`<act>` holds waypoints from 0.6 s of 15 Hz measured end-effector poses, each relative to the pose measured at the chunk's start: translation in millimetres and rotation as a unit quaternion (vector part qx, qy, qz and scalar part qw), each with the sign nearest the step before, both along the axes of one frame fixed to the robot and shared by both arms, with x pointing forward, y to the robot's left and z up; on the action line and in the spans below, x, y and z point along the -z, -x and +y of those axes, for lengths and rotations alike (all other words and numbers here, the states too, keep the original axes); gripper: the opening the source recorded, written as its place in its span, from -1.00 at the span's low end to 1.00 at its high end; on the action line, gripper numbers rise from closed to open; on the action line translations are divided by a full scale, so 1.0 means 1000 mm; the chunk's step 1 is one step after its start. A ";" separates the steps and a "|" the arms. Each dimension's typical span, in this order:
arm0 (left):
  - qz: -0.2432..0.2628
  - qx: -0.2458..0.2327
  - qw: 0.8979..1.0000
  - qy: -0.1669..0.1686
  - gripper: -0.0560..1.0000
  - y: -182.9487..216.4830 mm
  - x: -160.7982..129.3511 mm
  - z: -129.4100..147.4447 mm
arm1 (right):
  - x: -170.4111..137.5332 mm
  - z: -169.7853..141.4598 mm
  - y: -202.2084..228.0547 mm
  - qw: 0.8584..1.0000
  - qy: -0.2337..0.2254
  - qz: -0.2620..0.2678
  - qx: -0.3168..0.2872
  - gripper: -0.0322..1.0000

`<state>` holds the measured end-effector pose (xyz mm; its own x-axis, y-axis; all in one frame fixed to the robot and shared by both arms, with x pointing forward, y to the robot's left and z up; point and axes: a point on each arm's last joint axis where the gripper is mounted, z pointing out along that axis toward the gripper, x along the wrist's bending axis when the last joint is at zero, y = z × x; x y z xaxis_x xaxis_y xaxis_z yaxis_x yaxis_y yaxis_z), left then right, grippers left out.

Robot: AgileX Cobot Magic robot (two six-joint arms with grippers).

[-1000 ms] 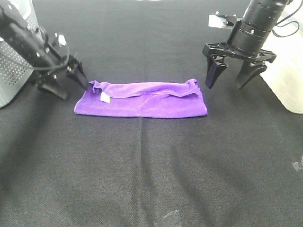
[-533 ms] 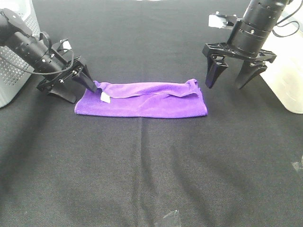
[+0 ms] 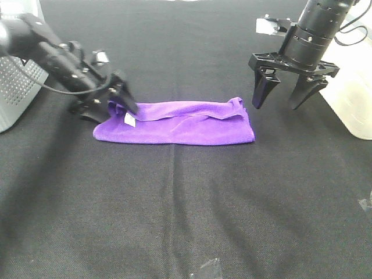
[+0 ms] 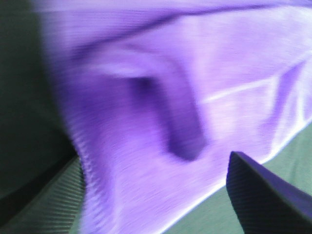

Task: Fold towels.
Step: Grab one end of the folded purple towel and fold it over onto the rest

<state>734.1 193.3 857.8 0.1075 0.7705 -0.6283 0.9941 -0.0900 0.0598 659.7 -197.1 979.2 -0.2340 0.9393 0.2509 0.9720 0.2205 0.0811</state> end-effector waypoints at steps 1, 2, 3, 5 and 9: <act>0.000 0.005 1.000 0.003 0.52 0.000 0.001 -0.006 | 0.000 0.000 0.000 1.000 0.000 0.000 0.000 0.53; 0.000 0.005 1.000 0.005 0.42 0.001 0.002 -0.010 | 0.000 0.000 0.000 1.000 0.000 0.000 0.000 0.53; 0.004 0.002 1.000 0.003 0.27 0.001 0.004 -0.010 | 0.000 0.000 0.000 1.000 0.000 0.000 0.000 0.53; 0.004 0.001 1.000 -0.011 -0.19 0.000 0.009 -0.008 | 0.000 0.000 0.000 1.000 0.000 0.000 0.000 0.53; -0.003 0.010 1.000 -0.021 -0.80 0.000 0.012 -0.007 | 0.000 0.000 0.000 1.000 0.000 0.000 0.000 0.53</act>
<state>733.9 186.8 845.8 0.1264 0.7940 -0.5946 0.9918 -0.1118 0.0616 659.7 -197.1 979.2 -0.2340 0.9393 0.2509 0.9720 0.2205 0.0811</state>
